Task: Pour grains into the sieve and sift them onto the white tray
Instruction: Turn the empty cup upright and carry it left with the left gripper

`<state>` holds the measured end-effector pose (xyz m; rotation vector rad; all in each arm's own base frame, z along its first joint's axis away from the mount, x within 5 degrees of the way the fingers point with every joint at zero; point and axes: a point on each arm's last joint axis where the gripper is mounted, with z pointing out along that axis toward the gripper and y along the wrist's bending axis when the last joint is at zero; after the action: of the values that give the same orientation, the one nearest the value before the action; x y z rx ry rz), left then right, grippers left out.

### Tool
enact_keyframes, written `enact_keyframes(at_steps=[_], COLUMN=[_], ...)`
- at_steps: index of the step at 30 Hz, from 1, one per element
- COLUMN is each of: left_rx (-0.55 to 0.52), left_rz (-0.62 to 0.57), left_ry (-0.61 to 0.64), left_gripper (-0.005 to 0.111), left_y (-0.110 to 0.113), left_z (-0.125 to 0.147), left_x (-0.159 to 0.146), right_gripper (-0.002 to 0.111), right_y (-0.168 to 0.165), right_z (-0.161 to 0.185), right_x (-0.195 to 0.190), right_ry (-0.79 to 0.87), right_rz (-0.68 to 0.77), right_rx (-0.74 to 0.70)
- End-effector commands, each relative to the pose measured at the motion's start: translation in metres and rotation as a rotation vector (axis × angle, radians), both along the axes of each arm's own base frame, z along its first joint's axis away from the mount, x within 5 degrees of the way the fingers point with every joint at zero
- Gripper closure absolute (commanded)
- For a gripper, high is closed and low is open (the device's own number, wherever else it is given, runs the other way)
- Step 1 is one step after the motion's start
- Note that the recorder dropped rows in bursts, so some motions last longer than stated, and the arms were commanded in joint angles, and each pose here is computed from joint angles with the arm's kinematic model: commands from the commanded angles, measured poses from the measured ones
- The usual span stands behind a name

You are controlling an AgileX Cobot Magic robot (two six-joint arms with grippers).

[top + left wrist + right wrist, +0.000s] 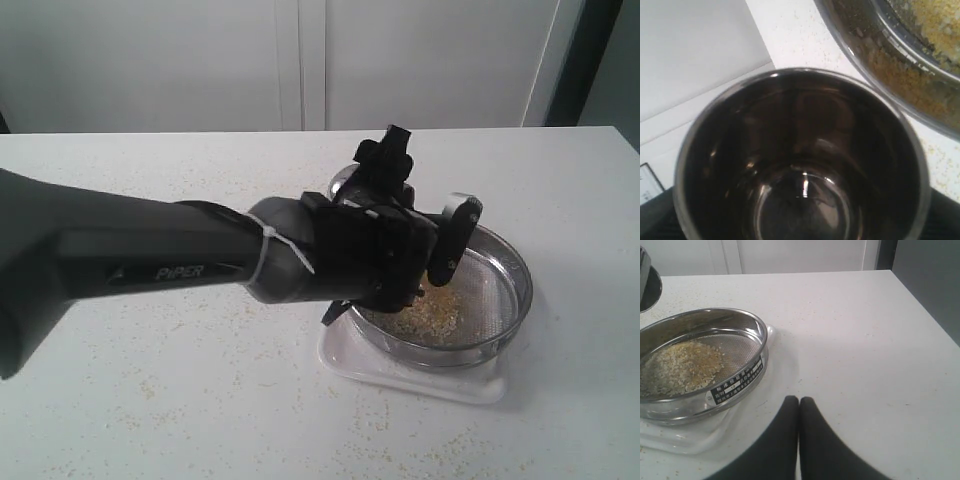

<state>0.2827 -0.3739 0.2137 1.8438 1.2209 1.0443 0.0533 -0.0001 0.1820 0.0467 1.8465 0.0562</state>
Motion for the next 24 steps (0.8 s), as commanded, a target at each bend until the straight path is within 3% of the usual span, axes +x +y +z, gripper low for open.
enact_keyframes(at_steps=[1, 11, 24], left_rx=[-0.178, -0.456, -0.685], left_rz=[0.069, 0.139, 0.238], left_ry=[0.114, 0.288, 0.413], left_gripper=[0.107, 0.107, 0.107], left_y=[0.015, 0.036, 0.057], left_z=[0.018, 0.034, 0.036], left_x=[0.010, 0.029, 0.051], right_gripper=[0.108, 0.108, 0.108], right_y=[0.000, 0.000, 0.000], right_z=[0.000, 0.000, 0.000], right_x=[0.000, 0.000, 0.000], right_ry=[-0.016, -0.016, -0.016], right_rz=[-0.008, -0.008, -0.008], right_rx=[-0.003, -0.003, -0.003])
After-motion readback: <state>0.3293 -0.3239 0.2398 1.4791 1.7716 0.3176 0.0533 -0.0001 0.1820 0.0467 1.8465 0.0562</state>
